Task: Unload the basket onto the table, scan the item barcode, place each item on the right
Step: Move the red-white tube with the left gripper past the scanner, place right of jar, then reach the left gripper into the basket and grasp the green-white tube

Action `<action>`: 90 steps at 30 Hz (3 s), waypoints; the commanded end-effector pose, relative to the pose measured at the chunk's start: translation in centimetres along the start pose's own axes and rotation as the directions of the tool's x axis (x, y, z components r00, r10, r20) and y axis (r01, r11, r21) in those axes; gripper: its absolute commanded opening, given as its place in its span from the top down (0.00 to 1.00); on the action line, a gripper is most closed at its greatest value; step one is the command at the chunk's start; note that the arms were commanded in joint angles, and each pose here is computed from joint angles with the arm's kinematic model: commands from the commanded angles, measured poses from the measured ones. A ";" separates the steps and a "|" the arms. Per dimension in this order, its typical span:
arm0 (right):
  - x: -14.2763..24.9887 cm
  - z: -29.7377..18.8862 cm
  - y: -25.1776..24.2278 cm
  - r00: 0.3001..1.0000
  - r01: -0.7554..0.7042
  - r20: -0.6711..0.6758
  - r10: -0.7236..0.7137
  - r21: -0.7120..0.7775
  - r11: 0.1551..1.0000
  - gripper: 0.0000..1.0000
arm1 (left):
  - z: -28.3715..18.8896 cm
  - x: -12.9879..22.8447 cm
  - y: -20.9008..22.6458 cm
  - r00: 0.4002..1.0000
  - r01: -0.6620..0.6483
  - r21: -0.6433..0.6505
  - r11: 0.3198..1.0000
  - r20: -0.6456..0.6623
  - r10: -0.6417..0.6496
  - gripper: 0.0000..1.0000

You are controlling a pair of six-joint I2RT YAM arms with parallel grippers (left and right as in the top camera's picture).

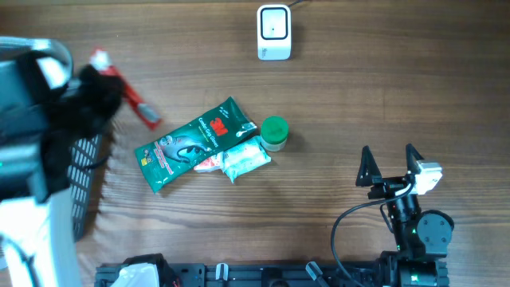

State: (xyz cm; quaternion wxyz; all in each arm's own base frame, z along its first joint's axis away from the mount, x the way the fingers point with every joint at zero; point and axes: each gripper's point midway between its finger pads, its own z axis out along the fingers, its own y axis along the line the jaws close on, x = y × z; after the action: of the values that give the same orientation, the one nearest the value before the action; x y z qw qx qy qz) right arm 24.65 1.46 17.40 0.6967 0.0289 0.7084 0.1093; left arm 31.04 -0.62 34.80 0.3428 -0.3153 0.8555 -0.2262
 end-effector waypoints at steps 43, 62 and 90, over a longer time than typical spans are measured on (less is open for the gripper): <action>-0.2 0.0 0.0 1.000 0.013 0.009 -0.013 0.001 1.000 0.00 | 23.5 39.6 -6.0 0.699 -0.557 0.172 0.813 -0.432 0.570 0.89; -0.2 0.0 0.0 1.000 0.013 0.008 -0.013 0.001 1.000 0.00 | 3.1 2.3 -17.3 0.670 -0.546 -0.167 0.821 0.502 0.547 0.00; -0.2 0.0 0.0 1.000 0.013 0.009 -0.013 0.001 1.000 0.00 | -4.0 -7.1 28.0 0.490 0.867 -0.417 0.273 0.611 -0.622 0.00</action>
State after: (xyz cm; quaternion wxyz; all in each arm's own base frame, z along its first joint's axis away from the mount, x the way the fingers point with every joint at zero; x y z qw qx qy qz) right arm 24.65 1.46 17.40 0.6965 0.0290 0.7086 0.1093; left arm 21.38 24.92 25.04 0.2191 -0.8375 0.5002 0.0215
